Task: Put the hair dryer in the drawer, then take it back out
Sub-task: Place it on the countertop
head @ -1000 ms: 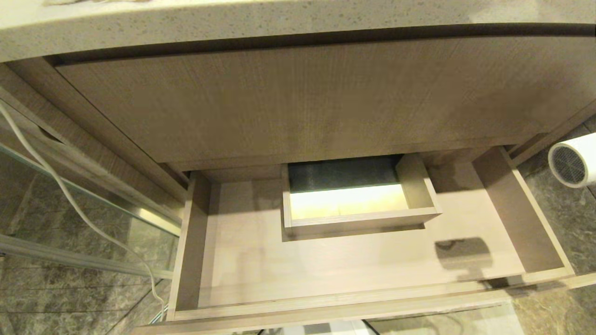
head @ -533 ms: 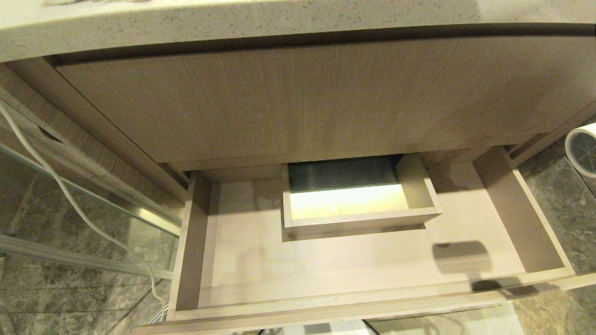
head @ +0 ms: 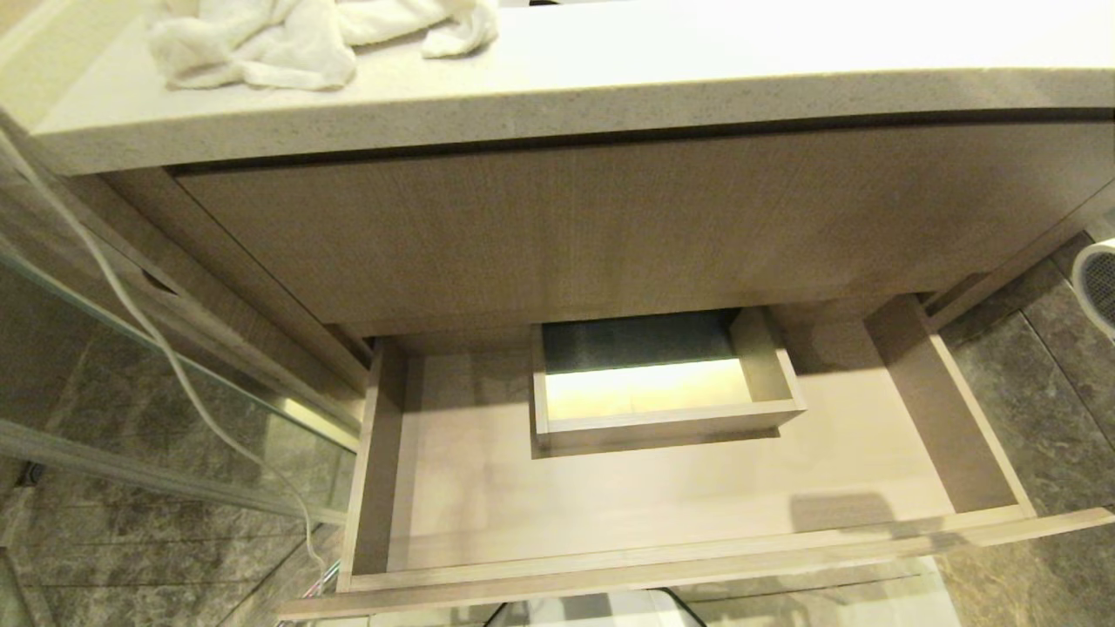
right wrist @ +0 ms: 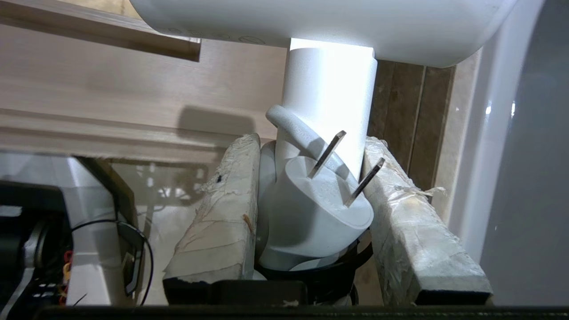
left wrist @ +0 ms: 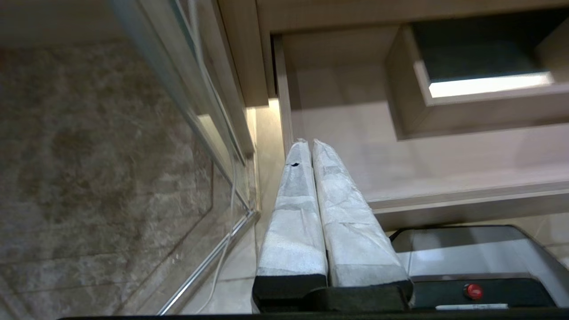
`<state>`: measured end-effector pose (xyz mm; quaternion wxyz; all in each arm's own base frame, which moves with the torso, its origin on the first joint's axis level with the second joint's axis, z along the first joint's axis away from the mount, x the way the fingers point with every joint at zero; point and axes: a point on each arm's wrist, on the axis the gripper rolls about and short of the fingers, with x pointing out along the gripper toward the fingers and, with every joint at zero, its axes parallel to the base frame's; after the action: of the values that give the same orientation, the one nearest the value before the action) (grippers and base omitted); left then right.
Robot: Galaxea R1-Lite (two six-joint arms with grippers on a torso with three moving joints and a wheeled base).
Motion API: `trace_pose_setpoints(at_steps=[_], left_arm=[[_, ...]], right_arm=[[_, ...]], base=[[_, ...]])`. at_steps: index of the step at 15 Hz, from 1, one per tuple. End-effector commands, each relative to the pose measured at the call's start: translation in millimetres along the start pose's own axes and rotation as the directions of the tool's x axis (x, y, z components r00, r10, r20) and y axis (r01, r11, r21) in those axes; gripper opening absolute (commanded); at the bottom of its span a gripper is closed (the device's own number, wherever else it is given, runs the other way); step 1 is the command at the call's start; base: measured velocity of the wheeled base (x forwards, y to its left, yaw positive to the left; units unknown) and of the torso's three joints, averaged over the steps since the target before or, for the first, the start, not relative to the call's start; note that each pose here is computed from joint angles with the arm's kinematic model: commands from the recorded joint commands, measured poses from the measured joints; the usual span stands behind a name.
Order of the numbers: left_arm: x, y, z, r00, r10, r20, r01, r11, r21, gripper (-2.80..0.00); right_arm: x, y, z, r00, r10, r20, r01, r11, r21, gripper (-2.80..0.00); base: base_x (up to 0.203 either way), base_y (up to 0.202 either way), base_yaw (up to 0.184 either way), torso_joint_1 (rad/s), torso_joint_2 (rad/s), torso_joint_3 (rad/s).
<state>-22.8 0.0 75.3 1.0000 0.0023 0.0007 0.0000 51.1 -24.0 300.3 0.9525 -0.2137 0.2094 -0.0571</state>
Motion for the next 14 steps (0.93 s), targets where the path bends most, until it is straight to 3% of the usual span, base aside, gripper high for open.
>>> trace_pose_setpoints(at_steps=[1,14], left_arm=[[0.1,0.0,-0.4,1.000,0.000,-0.002,0.000,1.000,0.000,-2.80],[0.0,0.0,-0.1,1.000,0.000,0.000,0.000,1.000,0.000,-2.80]], right_arm=[[-4.4,1.8,-0.4,1.000,-0.009,0.005,0.009,1.000,-0.004,-2.80],[-18.2,3.4,5.3,0.996,-0.054,0.064,0.055,0.998,-0.020,-2.80]], base=[[0.000,0.000,0.000,0.040,-0.50,-0.199],[0.000,0.000,0.000,0.350,-0.54,-0.237]])
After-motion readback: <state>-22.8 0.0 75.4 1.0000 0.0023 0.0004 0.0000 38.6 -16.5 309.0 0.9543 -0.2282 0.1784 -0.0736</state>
